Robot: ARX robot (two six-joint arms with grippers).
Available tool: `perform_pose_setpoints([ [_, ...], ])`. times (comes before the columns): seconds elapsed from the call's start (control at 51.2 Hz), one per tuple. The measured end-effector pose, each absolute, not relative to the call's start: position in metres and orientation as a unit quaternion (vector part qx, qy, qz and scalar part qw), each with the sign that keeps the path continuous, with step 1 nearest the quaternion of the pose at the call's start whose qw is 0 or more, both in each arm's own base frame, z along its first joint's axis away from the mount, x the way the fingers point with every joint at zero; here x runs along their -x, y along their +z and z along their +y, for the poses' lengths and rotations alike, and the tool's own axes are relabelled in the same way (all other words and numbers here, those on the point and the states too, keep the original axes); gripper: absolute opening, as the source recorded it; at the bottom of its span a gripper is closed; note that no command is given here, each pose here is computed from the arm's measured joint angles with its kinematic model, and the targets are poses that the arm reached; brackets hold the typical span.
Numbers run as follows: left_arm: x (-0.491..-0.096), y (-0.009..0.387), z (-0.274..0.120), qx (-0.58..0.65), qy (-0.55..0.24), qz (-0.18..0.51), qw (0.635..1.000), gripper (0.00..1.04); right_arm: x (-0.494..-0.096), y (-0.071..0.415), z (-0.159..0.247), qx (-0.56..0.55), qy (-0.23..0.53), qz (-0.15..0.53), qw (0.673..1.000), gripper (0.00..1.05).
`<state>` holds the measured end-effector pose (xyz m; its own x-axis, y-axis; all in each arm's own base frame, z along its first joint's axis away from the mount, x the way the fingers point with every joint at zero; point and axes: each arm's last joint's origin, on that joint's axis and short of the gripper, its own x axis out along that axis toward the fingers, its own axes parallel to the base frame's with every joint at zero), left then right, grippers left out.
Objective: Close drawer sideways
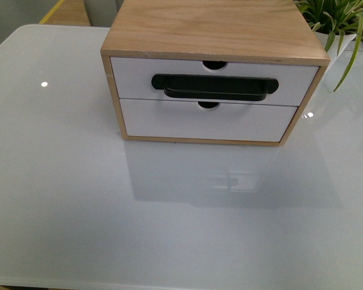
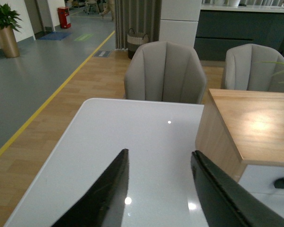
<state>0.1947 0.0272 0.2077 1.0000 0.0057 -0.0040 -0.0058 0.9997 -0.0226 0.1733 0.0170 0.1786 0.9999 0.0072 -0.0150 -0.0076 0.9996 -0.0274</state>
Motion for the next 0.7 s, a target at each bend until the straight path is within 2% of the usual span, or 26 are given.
perform_pose_setpoints([
  [0.176,-0.178,0.196,0.019,0.007,0.002,0.004,1.000,0.13,-0.160,0.175,0.011,0.008,0.002,0.007,1.000,0.02],
  [0.234,-0.171,0.193,0.016,0.007,0.002,0.002,1.000,0.01,-0.155,0.173,0.004,0.006,0.011,0.008,1.000,0.02],
  [0.702,-0.140,0.176,0.000,0.004,0.001,0.004,1.000,0.02,-0.132,0.170,0.000,0.005,0.002,-0.004,1.000,0.02],
])
